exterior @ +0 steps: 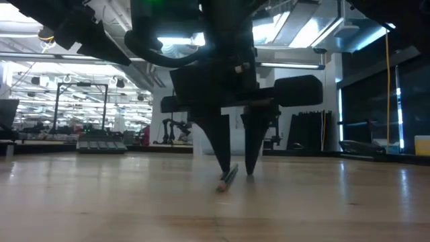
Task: Sort crayons/erasers/pens/pencils in bins
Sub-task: Put the green color pencil into the black bin
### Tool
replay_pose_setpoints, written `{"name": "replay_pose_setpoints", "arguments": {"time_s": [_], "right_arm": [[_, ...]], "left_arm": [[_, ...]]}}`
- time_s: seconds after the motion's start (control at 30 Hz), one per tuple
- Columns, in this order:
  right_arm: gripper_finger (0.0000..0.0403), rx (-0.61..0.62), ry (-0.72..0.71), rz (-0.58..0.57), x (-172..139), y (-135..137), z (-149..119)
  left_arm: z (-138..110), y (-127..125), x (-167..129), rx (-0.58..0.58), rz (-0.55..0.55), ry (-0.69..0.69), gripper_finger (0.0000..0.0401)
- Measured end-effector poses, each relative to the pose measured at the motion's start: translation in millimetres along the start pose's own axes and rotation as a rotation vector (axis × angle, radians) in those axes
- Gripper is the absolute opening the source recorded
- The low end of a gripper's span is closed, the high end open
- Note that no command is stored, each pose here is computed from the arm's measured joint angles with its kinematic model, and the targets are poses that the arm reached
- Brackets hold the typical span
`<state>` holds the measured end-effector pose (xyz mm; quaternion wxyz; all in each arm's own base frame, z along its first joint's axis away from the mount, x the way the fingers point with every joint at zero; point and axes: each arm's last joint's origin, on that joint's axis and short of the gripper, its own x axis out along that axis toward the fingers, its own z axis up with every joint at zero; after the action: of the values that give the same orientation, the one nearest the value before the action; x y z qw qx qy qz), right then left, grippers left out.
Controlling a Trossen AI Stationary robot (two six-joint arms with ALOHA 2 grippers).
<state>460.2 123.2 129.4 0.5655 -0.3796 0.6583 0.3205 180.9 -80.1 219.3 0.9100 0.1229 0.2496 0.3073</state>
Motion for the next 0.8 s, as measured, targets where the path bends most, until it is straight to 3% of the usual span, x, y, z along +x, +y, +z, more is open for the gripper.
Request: {"name": "replay_pose_setpoints", "arguments": {"time_s": [0.23, 0.4, 0.53, 0.6, 0.67, 0.8], "right_arm": [[0.0022, -0.030, -0.035, 0.032, 2.6, -8.0, -6.7], [0.0021, 0.050, -0.047, 0.055, 0.5, -11.3, -12.0], [0.0017, 0.136, 0.087, 0.128, -15.5, 0.2, -23.4], [0.0011, 0.244, 0.048, 0.134, -37.5, 1.4, -27.5], [0.0007, 0.446, -0.036, 0.149, -70.3, 6.8, -36.5], [0.0004, 0.825, -0.147, 0.291, -104.4, 15.6, -47.6]], "left_arm": [[0.6, 2.1, 3.2, -0.007, 0.019, 0.006, 0.0157], [-0.6, 2.4, 4.3, 0.007, -0.003, 0.030, 0.0157], [-0.4, 2.7, 4.3, 0.034, 0.009, 0.024, 0.0157], [-0.4, 2.5, 4.3, 0.030, 0.004, 0.026, 0.0157], [-0.5, 2.3, 4.3, 0.017, -0.004, 0.030, 0.0157], [-0.6, 2.1, 4.3, -0.010, -0.010, 0.033, 0.0157]]}}
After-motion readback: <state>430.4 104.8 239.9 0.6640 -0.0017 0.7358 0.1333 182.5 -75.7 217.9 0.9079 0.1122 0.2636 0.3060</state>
